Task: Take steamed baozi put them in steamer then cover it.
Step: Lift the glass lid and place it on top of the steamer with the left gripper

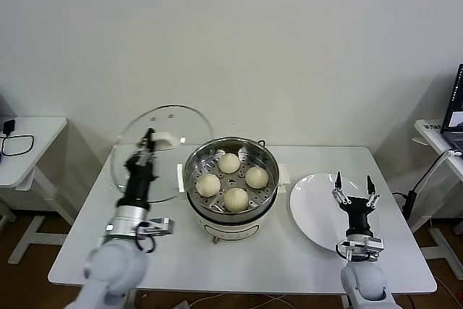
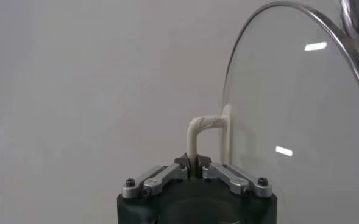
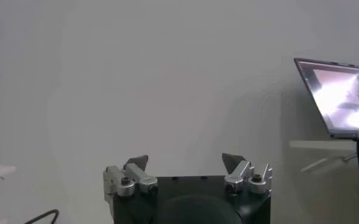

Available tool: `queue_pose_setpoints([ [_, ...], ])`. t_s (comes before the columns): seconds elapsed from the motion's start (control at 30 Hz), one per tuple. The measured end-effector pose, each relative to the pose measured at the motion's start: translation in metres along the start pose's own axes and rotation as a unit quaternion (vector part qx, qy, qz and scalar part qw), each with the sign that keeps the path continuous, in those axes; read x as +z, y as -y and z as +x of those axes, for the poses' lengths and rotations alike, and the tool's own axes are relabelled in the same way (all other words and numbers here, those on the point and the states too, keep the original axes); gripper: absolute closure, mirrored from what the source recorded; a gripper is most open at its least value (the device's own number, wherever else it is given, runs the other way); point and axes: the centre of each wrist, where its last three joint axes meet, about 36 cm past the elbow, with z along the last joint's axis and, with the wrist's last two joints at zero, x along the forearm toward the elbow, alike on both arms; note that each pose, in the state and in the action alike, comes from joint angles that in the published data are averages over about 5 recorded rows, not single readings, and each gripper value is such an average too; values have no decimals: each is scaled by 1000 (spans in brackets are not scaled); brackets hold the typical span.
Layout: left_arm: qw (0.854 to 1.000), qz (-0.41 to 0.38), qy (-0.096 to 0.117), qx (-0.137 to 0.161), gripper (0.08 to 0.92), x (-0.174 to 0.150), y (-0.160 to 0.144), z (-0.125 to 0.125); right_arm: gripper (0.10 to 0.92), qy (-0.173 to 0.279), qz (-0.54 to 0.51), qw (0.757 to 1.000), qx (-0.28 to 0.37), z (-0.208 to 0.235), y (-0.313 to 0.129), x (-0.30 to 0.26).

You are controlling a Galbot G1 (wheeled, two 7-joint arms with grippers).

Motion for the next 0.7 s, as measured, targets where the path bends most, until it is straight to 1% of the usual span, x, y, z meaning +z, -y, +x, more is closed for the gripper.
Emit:
queue_pose_setpoints([
  [0.2,999,22,15,37,815,-58,4,-4,200,-2,2,1000,8,0,0,3],
  [0.37,997,13,22,73,815,-95,14,-7,200,-6,4,1000,12,1,0,8],
  [0.5,995,-2,29,93,815,-118,24,-11,200,-9,5,1000,13,1,-1,11],
  [0.7,993,-33,28,112,815,-138,39,-19,200,-9,6,1000,14,-1,-2,11],
])
